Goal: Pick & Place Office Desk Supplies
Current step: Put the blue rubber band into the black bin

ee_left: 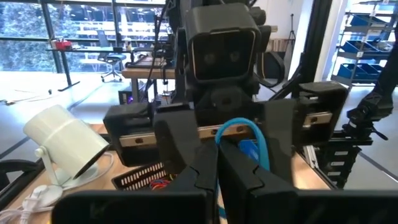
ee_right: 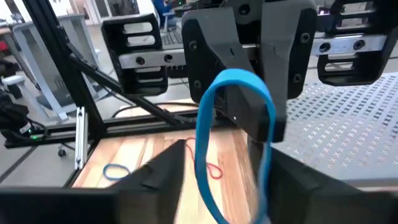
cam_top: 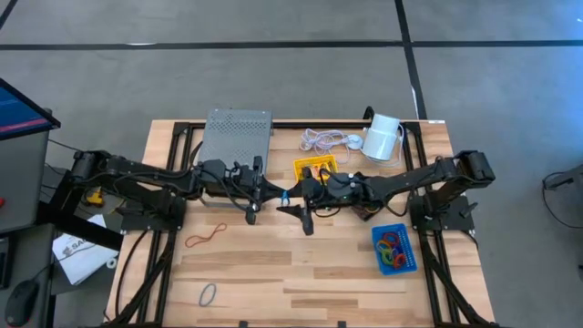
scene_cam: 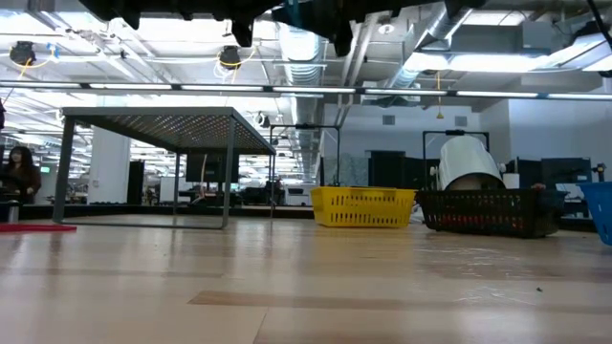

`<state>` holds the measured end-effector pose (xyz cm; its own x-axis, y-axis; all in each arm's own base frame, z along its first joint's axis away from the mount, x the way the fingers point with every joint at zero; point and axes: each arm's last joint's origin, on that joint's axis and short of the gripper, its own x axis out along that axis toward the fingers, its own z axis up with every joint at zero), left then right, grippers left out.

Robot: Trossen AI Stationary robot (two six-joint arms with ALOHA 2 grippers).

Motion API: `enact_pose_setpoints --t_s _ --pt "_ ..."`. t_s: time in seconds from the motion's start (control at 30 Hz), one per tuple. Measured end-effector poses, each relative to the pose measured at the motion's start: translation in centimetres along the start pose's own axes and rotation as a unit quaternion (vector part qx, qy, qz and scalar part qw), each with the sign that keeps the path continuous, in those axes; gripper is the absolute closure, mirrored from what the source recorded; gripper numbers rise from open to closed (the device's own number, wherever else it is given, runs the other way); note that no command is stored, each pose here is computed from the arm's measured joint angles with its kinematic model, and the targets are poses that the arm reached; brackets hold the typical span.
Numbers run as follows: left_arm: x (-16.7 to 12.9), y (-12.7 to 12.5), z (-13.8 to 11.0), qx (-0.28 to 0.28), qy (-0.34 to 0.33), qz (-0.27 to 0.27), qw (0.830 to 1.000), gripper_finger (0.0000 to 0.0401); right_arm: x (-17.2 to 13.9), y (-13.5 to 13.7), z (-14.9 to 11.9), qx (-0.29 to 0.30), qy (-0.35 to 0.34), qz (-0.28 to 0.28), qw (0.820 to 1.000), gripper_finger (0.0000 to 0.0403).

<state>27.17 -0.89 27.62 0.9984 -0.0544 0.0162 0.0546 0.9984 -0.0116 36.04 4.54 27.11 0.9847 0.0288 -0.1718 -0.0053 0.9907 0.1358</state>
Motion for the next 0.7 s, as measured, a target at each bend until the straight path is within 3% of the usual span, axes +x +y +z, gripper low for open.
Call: enact_pose_setpoints --t_s 0.2,0.5,0.7 --pt "0.0 0.0 0.0 0.000 -0.001 -0.004 1.000 0.0399 -0.2 0.1 0.3 -0.020 0.006 0.013 1.000 0.0385" --pt "0.0 0.0 0.0 -0.023 -0.001 -0.005 1.000 0.0379 -0.6 0.1 0.7 -0.017 0.003 0.014 1.000 0.0400" --pt "-0.2 0.0 0.5 -0.022 -0.011 -0.005 1.000 0.0328 -1.1 0.2 1.0 -0.017 0.008 0.015 1.000 0.0401"
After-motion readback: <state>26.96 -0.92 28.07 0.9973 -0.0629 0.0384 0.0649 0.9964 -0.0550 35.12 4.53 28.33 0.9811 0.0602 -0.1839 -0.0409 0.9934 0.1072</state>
